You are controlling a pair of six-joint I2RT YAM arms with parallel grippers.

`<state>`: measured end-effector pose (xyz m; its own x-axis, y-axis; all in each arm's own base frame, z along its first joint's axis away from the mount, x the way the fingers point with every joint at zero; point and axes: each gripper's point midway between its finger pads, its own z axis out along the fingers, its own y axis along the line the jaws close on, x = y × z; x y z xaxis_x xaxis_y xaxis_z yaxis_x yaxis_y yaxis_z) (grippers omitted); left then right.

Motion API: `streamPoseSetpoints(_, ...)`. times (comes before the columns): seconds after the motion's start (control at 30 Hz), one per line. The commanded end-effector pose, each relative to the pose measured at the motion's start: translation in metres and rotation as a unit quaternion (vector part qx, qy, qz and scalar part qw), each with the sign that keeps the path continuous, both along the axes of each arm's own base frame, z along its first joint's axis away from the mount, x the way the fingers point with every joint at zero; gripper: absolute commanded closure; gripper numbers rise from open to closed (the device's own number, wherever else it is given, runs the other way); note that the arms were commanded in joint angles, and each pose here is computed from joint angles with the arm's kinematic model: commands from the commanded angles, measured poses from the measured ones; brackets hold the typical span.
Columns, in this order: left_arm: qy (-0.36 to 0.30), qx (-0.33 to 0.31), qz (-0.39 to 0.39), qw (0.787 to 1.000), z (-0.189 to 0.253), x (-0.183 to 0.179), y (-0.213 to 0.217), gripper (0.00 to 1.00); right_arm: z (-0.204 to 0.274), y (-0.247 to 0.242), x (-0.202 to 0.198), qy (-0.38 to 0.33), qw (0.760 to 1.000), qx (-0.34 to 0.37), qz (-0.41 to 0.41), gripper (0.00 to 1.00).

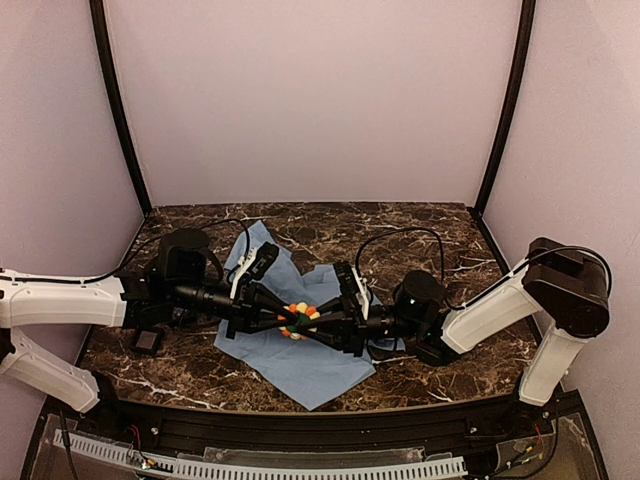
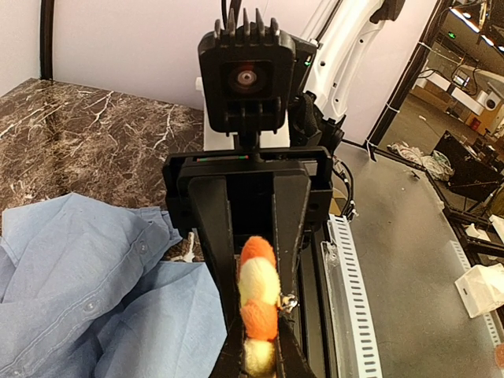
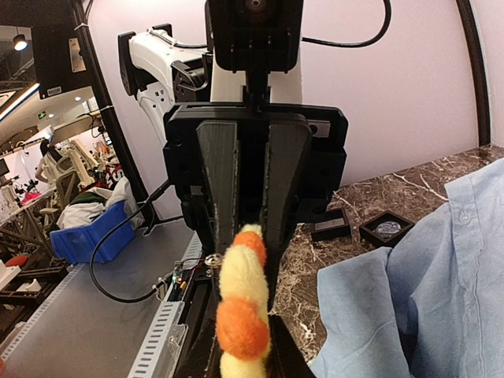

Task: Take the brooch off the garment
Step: Close the brooch.

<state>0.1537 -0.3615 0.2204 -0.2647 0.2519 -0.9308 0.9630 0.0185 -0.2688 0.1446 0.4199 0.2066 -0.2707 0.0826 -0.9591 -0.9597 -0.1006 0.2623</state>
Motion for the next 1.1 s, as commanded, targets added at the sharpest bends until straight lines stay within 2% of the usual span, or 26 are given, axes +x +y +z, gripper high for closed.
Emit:
streamPoseSetpoints(0.0,0.008,-0.005,-0.037,0.999,0.003,-0.018,0.002,0.99,0.008,0.000,0.017,0.005,0.999,0.015,-0.038,0.84)
streamPoseSetpoints(0.37,0.007,-0.003,-0.037,0.999,0.002,-0.018,0.001,0.99,0.005,0.003,0.025,0.022,0.998,-0.001,-0.053,0.91)
streamPoseSetpoints(1.07,0.027,0.012,-0.053,0.998,-0.009,-0.019,-0.004,0.99,-0.005,0.010,0.023,-0.031,0.996,-0.073,-0.046,0.89)
